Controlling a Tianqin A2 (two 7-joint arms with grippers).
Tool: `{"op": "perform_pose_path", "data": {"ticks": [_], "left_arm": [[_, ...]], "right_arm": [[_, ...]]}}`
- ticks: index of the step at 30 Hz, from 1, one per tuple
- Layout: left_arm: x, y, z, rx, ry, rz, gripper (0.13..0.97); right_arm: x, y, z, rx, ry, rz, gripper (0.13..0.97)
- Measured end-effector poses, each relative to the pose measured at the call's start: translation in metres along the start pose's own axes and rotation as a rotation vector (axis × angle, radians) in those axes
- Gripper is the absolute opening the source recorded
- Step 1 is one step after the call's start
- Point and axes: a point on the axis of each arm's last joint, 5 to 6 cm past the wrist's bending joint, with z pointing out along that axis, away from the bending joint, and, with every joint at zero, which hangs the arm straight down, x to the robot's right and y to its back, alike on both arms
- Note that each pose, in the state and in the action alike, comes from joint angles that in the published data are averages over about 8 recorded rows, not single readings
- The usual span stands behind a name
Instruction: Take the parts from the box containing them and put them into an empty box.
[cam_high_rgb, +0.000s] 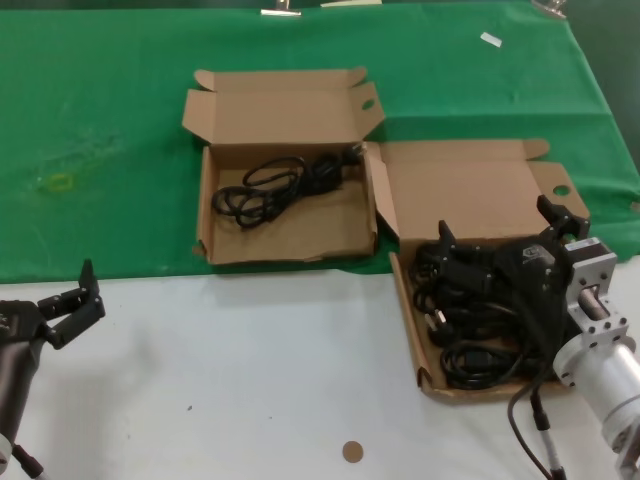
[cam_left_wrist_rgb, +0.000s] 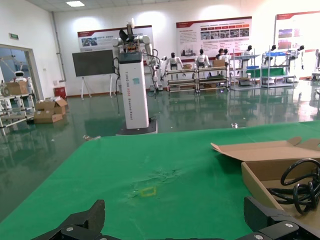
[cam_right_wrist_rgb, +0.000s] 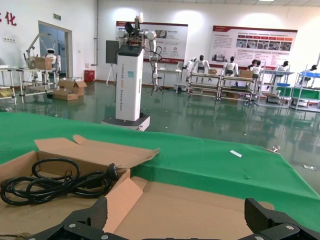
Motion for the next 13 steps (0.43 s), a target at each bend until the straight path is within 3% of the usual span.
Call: {"op": "perform_pose_path", "data": {"ticks": [13], "left_arm": [[0.0,0.0,0.0,0.0,0.0,-0.001,0.966]], "right_arm": [[0.0,0.0,0.0,0.0,0.0,0.0,0.966]]}}
